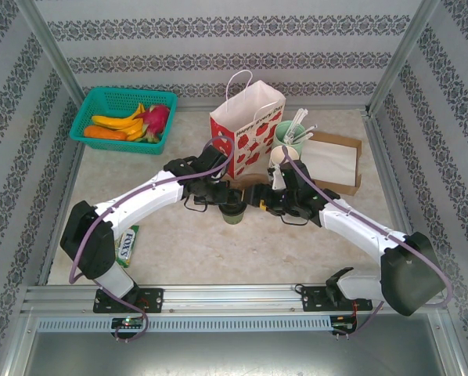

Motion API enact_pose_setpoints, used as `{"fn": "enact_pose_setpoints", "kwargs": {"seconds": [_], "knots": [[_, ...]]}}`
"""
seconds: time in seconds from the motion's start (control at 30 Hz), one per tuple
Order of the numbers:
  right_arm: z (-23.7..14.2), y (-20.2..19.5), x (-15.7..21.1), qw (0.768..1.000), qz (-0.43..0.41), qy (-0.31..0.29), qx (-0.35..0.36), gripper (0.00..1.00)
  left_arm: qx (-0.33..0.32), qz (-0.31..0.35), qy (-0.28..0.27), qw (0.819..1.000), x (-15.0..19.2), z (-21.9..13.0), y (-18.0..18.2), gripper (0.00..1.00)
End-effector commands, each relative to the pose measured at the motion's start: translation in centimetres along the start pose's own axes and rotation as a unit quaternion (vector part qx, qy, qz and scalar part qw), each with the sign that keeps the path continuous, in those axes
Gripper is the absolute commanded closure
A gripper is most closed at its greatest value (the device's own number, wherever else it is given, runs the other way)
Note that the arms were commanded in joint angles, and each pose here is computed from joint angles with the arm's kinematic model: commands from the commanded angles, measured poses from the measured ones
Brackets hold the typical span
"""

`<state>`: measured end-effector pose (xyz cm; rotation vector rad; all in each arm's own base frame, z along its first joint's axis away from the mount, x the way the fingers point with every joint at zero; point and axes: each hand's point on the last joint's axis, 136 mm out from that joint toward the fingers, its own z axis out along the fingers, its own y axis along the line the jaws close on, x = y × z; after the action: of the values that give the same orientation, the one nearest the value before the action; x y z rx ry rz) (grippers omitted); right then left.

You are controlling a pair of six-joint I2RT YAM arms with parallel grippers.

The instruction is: Pack the takeout coffee

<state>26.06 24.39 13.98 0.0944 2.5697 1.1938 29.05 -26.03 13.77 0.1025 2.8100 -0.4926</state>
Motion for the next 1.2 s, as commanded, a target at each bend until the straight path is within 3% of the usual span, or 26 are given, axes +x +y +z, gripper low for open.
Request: {"fn": "enact_pose_setpoints", "kwargs": {"seconds": [0.0, 0.1, 0.33, 1.17], "knots": [[-0.1, -0.6, 0.2, 1.0, 0.006, 0.006, 0.012, 0.38, -0.041, 0.012, 0.039, 0.998, 1.8, 0.9, 1.1, 1.0], [0.1, -0.4, 0.2, 1.0, 0.005, 0.011, 0.006, 0.48, -0.039, 0.011, 0.037, 0.998, 1.7, 0.9, 1.0, 1.0], [0.6, 0.4, -0.2, 1.0, -0.001, 0.02, -0.007, 0.56, -0.038, 0.013, 0.04, 0.998, 1.7, 1.1, 0.9, 1.0], [2.4, -2.6, 1.9, 0.995, 0.018, 0.068, 0.072, 0.71, -0.035, 0.017, 0.042, 0.998, 1.6, 1.3, 0.5, 1.0]]}}
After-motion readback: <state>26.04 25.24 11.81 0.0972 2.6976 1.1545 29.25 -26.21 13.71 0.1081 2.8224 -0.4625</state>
